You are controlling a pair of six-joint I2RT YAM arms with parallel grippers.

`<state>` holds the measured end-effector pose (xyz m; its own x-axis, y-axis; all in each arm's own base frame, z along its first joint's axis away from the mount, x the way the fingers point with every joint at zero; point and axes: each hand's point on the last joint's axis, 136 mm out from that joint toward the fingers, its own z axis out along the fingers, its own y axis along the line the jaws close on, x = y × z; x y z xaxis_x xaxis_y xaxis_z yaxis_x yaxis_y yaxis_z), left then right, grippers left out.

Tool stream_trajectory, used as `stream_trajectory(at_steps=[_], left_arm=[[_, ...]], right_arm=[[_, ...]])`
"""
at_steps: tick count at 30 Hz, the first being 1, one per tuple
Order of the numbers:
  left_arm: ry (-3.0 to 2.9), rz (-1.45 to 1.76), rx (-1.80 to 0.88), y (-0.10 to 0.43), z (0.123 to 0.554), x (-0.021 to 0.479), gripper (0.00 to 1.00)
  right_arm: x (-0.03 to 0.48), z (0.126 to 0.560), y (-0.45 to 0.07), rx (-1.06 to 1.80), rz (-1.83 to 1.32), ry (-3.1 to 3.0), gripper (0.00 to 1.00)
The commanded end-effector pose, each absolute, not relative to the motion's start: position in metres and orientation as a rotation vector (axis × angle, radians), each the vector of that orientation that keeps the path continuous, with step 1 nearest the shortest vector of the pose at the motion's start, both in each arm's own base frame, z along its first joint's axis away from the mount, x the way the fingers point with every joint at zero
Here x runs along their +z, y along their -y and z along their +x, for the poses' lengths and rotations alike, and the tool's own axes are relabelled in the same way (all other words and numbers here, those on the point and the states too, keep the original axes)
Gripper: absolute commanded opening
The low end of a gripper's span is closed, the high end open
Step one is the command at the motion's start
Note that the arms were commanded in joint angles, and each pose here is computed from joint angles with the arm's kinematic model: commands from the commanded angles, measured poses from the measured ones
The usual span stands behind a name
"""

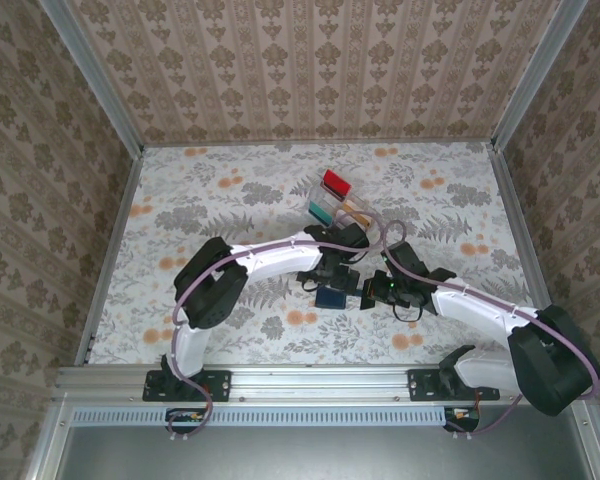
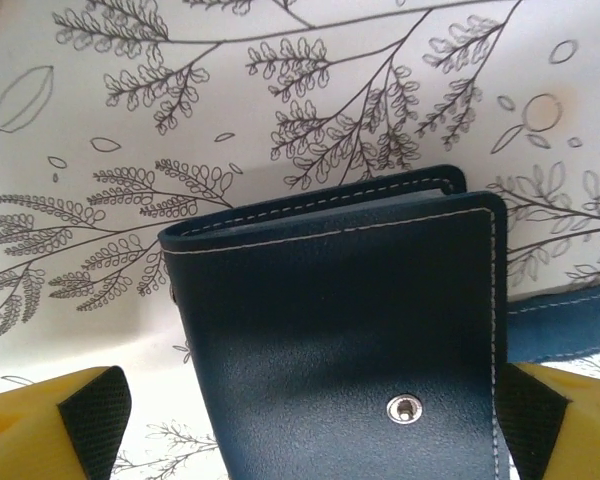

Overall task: Put the credit cards into the card holder
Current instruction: Open the card holder at the center of the table.

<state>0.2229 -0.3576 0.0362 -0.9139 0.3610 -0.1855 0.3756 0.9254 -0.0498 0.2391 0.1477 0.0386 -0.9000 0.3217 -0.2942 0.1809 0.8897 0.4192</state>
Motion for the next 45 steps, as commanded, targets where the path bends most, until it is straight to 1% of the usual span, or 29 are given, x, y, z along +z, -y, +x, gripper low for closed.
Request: stream_trajectory(at_steps=[1,3,9,13,16,18,24,30,33,34,36,38,41,44,45], left_arm=[[-2.911,0.608,-0.156,0.368,0.217,0.040,1.00],[-2.909,0.611,-0.151,0.370,0.217,0.038,1.00],[-2.932,0.595,-0.027,0.356,0.219,0.025,0.99],[-2.905,0.588,0.035,0.348,0.222,0.030,0.96],[-2.878,0.576,0.072,0.341,0.226,0.040,0.93],[-2.864,0.571,0.067,0.339,0.226,0.048,0.91],[-2.816,0.553,-0.014,0.339,0.228,0.071,0.90],[-2.825,0.549,-0.020,0.335,0.229,0.069,0.85],[-2.827,0.563,-0.014,0.334,0.229,0.067,0.77],[-2.826,0.563,-0.010,0.332,0.230,0.068,0.69],[-2.816,0.547,-0.039,0.331,0.231,0.072,0.62],[-2.800,0.532,-0.095,0.332,0.232,0.078,0.50],[-2.797,0.498,-0.156,0.329,0.236,0.084,0.26],[-2.813,0.456,-0.227,0.324,0.237,0.085,0.11],[-2.816,0.436,-0.280,0.325,0.236,0.087,0.08]], right_arm=[[0.011,0.216,-0.129,0.431,0.391,-2.803,0.00],[0.010,0.215,-0.128,0.426,0.394,-2.803,0.00],[0.011,0.215,-0.124,0.409,0.403,-2.798,0.00],[0.011,0.214,-0.119,0.372,0.402,-2.799,0.00],[0.011,0.213,-0.113,0.321,0.403,-2.799,0.00],[0.010,0.212,-0.109,0.295,0.398,-2.803,0.00],[0.010,0.214,-0.106,0.257,0.383,-2.807,0.00],[0.008,0.215,-0.109,0.263,0.384,-2.813,0.00],[0.009,0.217,-0.109,0.265,0.382,-2.813,0.00],[0.010,0.217,-0.109,0.263,0.380,-2.814,0.00],[0.011,0.217,-0.109,0.257,0.376,-2.815,0.00],[0.012,0.218,-0.109,0.259,0.376,-2.810,0.00],[0.013,0.220,-0.110,0.261,0.378,-2.808,0.00],[0.018,0.224,-0.114,0.288,0.371,-2.805,0.00],[0.021,0.226,-0.117,0.308,0.365,-2.804,0.00]])
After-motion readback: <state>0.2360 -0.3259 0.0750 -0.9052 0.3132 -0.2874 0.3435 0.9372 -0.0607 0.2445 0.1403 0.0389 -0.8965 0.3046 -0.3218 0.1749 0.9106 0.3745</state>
